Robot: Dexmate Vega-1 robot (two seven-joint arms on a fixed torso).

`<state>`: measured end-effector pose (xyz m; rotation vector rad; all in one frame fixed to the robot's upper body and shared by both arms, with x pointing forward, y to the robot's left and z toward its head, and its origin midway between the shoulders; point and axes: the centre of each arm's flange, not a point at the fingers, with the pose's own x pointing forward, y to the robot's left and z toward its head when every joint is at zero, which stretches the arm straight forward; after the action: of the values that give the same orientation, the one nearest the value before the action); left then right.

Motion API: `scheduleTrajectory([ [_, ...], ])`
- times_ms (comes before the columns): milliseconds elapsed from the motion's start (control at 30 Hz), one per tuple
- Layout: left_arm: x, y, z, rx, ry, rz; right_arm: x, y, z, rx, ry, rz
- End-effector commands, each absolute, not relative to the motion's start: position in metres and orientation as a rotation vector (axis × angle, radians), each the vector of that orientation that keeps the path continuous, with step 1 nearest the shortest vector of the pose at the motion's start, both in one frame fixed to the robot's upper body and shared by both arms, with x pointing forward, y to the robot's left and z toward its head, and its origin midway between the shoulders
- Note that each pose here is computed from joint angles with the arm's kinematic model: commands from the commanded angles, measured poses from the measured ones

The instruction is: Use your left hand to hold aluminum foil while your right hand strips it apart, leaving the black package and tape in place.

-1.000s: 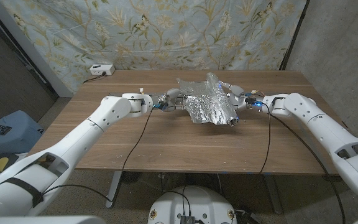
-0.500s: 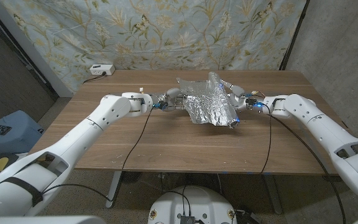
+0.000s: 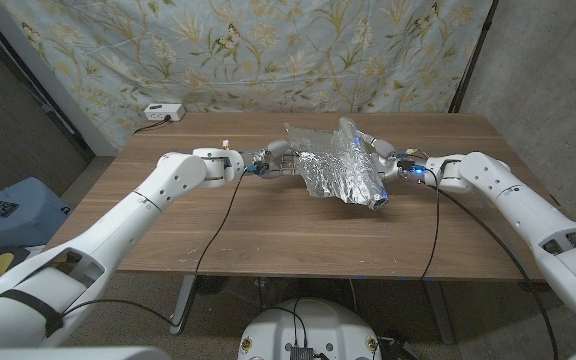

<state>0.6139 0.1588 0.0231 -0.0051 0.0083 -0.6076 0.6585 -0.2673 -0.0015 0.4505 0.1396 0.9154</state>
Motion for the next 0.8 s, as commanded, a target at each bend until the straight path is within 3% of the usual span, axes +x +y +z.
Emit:
scheduleTrajectory([
  [33,0.604,0.164,0.024,-0.037,0.006,-0.608,0.657,-0.273,-0.006,0.487,0.154,0.919],
  [800,0.594,0.172,0.036,-0.034,-0.004,-0.602,0.662,-0.277,-0.016,0.600,0.104,0.931],
])
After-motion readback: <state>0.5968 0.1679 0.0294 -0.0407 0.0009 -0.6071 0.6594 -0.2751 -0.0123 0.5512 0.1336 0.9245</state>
